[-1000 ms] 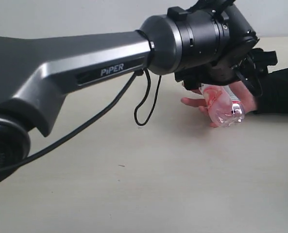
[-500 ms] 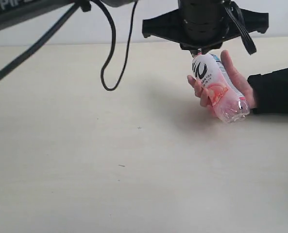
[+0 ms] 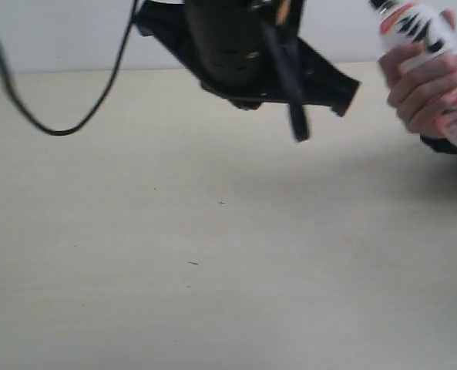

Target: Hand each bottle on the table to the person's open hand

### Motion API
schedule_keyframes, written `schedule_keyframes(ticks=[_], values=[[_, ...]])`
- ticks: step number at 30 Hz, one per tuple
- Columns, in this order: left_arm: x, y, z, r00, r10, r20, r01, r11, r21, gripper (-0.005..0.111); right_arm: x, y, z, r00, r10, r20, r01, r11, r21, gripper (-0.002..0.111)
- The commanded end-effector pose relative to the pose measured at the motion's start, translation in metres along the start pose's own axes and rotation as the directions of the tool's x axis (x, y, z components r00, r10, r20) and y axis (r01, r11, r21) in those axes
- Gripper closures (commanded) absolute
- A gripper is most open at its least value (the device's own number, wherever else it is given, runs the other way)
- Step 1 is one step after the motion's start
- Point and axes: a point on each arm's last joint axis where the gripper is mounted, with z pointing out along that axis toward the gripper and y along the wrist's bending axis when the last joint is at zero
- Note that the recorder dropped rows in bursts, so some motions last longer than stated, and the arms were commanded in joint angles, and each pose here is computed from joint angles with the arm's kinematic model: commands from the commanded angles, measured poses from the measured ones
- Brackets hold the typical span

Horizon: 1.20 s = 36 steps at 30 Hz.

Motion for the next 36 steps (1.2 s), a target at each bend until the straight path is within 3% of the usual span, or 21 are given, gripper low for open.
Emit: schedule_keyframes(ticks=[1, 7, 9, 17, 23, 29, 32, 34, 36], values=[[0.043, 0.025, -0.036, 0.988, 0.044, 0.147, -0.061, 0.991, 0.117, 0.107, 0.001, 0.0, 0.0, 1.0, -0.007, 0.004, 0.007, 1.0, 0.001, 0.108], [0.098, 0.05, -0.084, 0.898, -0.017, 0.44, -0.171, 0.907, 0.385, 0.107, 0.001, 0.0, 0.0, 1.0, -0.007, 0.004, 0.007, 1.0, 0.001, 0.108], [0.113, 0.061, -0.095, 0.877, -0.053, 0.478, -0.182, 0.884, 0.431, 0.107, 0.001, 0.0, 0.0, 1.0, -0.007, 0.004, 0.007, 1.0, 0.001, 0.108], [0.152, 0.107, -0.126, 0.84, -0.14, 0.525, -0.148, 0.871, 0.469, 0.107, 0.001, 0.0, 0.0, 1.0, -0.007, 0.004, 0.007, 1.0, 0.001, 0.108], [0.159, 0.122, -0.141, 0.807, -0.186, 0.561, -0.143, 0.859, 0.491, 0.107, 0.001, 0.0, 0.0, 1.0, -0.007, 0.004, 0.007, 1.0, 0.001, 0.108], [0.162, 0.125, -0.145, 0.799, -0.202, 0.566, -0.141, 0.853, 0.503, 0.107, 0.001, 0.0, 0.0, 1.0, -0.007, 0.004, 0.007, 1.0, 0.001, 0.108], [0.168, 0.128, -0.141, 0.841, -0.187, 0.508, -0.109, 0.861, 0.497, 0.107, 0.001, 0.0, 0.0, 1.0, -0.007, 0.004, 0.007, 1.0, 0.001, 0.108], [0.179, 0.13, -0.131, 0.906, -0.217, 0.363, 0.008, 0.867, 0.498, 0.107, 0.001, 0.0, 0.0, 1.0, -0.007, 0.004, 0.007, 1.0, 0.001, 0.108], [0.187, 0.133, -0.12, 0.917, -0.306, 0.256, 0.154, 0.863, 0.481, 0.107, 0.001, 0.0, 0.0, 1.0, -0.007, 0.004, 0.007, 1.0, 0.001, 0.108]])
